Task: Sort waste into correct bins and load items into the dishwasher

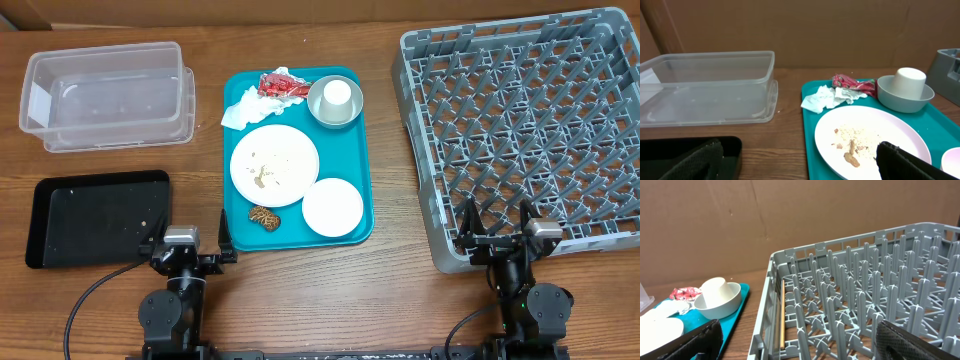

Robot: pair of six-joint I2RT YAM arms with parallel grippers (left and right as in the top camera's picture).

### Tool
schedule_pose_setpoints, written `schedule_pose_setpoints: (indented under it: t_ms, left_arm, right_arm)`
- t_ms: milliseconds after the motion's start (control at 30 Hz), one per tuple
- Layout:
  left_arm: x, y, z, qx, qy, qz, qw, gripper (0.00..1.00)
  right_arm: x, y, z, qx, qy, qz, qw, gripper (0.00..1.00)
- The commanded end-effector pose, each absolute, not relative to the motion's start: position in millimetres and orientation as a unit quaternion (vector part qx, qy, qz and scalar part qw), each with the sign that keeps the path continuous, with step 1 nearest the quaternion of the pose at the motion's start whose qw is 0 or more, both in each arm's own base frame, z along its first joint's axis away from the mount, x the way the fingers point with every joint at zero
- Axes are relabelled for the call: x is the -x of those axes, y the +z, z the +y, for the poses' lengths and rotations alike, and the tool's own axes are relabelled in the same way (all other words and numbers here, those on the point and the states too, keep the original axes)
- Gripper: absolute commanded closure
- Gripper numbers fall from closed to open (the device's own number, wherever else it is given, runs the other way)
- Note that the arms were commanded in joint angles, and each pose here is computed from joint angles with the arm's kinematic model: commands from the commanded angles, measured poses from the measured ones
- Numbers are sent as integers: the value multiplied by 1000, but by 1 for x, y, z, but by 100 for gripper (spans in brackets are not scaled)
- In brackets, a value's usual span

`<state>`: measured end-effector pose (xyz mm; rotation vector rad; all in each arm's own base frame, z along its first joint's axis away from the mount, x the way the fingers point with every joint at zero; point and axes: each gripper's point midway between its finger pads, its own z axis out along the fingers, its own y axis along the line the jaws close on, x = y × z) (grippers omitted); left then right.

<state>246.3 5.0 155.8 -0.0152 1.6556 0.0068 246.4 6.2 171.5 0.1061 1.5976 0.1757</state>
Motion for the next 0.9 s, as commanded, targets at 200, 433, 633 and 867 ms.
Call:
schedule_pose_setpoints:
  t_ms: [200,433,633,867]
  left_arm:
    - [-246,156,7,5,12,734,679,0]
    - [-246,156,7,5,12,734,679,0]
    - [-246,156,7,5,12,734,679,0]
    - [-246,183,-14,1,-74,695,715,0]
  right_arm:
    - [-246,170,6,-47,76,713,696,0]
    - [-246,171,6,-47,76,713,696,0]
    - [-246,171,6,-47,76,713,696,0]
    - [-246,171,6,-47,76,713,696,0]
